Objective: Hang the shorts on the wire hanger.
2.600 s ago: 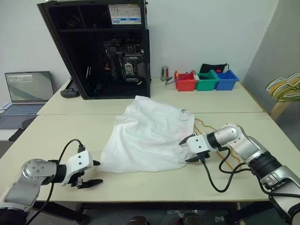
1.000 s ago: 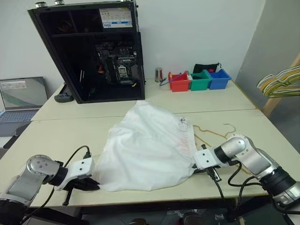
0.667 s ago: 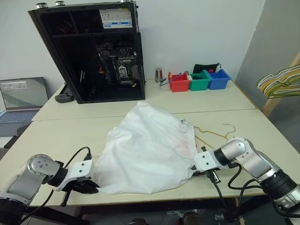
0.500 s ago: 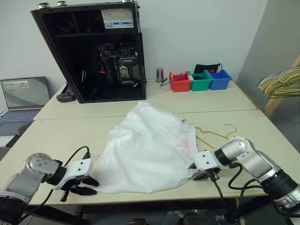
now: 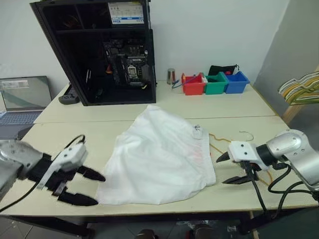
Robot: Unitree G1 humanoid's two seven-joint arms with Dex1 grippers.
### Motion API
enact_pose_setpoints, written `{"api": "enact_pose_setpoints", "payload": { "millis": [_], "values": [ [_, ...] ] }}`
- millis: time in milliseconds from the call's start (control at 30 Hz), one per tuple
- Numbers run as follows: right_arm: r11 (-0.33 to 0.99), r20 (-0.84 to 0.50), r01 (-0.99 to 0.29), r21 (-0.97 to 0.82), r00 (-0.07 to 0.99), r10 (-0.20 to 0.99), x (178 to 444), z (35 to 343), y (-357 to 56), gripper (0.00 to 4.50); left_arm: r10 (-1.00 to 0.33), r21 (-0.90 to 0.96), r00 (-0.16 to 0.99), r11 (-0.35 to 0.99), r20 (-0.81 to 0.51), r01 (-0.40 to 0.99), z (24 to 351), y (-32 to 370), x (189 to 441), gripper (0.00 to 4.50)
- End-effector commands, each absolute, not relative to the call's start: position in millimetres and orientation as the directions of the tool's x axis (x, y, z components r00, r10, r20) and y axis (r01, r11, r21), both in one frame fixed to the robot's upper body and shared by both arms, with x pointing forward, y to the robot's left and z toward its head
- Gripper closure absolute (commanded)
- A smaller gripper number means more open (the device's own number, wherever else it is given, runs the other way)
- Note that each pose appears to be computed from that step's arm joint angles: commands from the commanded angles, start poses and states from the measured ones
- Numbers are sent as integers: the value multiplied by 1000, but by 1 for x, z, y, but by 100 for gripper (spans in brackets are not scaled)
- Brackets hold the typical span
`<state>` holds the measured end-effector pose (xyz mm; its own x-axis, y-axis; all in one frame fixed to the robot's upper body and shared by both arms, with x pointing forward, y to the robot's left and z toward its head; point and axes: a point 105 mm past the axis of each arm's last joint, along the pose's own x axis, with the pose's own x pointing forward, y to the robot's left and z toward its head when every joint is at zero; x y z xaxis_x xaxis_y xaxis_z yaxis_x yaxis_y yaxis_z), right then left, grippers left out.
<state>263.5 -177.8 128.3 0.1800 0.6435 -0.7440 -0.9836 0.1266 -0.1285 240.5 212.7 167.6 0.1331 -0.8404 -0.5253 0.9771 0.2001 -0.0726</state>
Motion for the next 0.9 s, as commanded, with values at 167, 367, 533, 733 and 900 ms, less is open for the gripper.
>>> {"api": "enact_pose_setpoints", "payload": {
  "millis": [167,367,533,733,900],
  "values": [
    [634,-754,-761,-140,496,429,290,115,-257,90,-897,169,323,283,-303,944,170,119,286,76],
    [786,-795,-603,-138,540,275,286,104,-296,90,-942,142,249,221,-226,965,162,73,280,76],
    [837,-797,-532,-127,557,234,291,99,-307,90,-949,150,226,196,-218,969,158,60,282,76],
    [854,-818,-508,-116,537,208,292,82,-309,90,-947,163,225,190,-229,968,155,61,283,76],
    [853,-835,-510,-113,514,197,293,69,-309,90,-942,173,249,213,-225,962,156,64,289,76]
  ]
}}
